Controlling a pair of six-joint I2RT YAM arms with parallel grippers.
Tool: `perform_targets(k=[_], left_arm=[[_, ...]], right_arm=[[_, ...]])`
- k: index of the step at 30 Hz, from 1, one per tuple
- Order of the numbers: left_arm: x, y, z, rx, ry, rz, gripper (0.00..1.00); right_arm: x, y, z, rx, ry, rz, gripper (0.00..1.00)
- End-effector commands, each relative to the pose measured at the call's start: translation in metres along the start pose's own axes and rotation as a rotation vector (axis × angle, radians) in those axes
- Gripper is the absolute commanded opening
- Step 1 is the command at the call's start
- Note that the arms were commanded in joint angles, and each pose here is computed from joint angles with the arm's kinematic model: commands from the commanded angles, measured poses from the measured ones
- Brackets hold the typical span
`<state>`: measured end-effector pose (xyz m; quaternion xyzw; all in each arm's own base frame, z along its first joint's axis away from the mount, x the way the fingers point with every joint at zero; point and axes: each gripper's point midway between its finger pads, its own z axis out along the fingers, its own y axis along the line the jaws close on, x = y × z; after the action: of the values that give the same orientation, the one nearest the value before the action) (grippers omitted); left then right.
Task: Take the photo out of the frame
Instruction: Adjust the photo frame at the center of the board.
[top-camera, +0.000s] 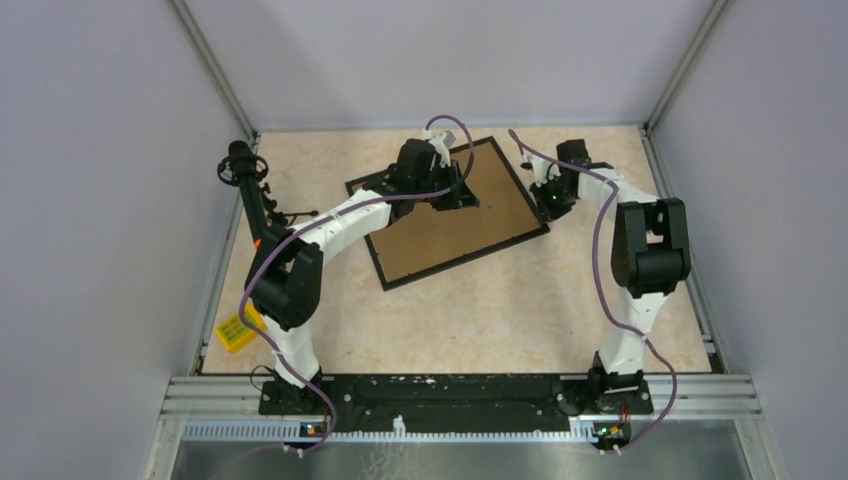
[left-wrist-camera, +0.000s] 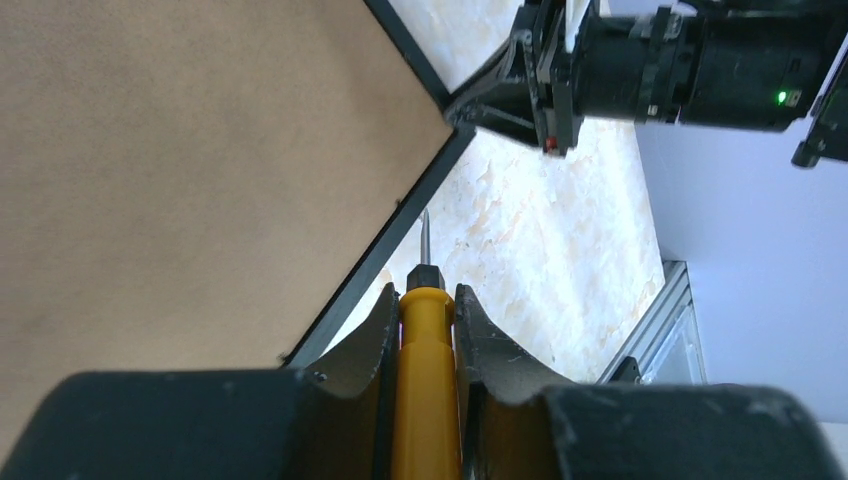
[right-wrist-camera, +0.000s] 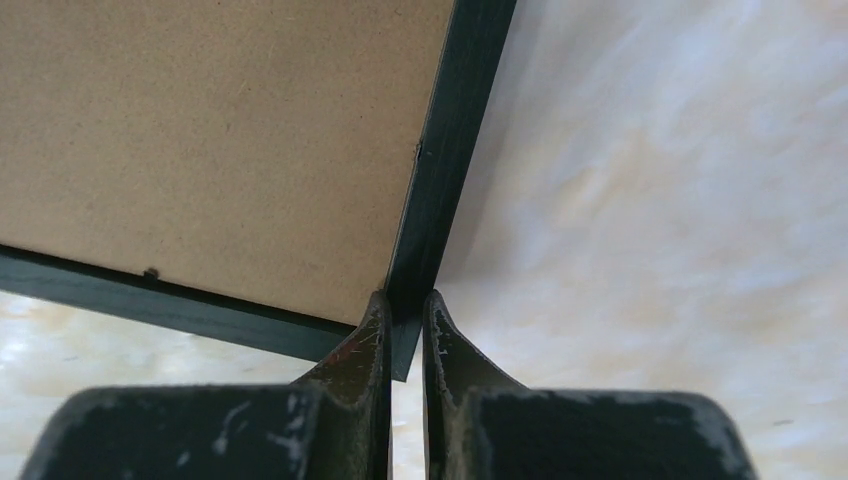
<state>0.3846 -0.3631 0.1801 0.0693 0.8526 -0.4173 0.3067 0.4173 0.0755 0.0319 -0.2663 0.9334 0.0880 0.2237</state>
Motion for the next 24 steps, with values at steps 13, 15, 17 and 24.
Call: perform_targets(k=[13, 15, 17, 24], left_arm=[[-0.024, -0.018, -0.02, 0.04, -0.09, 0.083, 0.0], [-0.023, -0.018, -0.02, 0.04, -0.091, 0.082, 0.0], [-0.023, -0.018, -0.02, 0.044, -0.091, 0.077, 0.0], [-0.021, -0.019, -0.021, 0.053, -0.093, 0.066, 0.0]], right_arm=[[-0.145, -0.068, -0.028, 0.224, -0.234, -0.254, 0.53], [-0.145, -0.062, -0.043, 0.226, -0.275, -0.108, 0.58], [-0.136, -0.055, -0.058, 0.25, -0.307, 0.052, 0.67], [-0.057, -0.004, -0.064, 0.18, -0.259, 0.542, 0.89]])
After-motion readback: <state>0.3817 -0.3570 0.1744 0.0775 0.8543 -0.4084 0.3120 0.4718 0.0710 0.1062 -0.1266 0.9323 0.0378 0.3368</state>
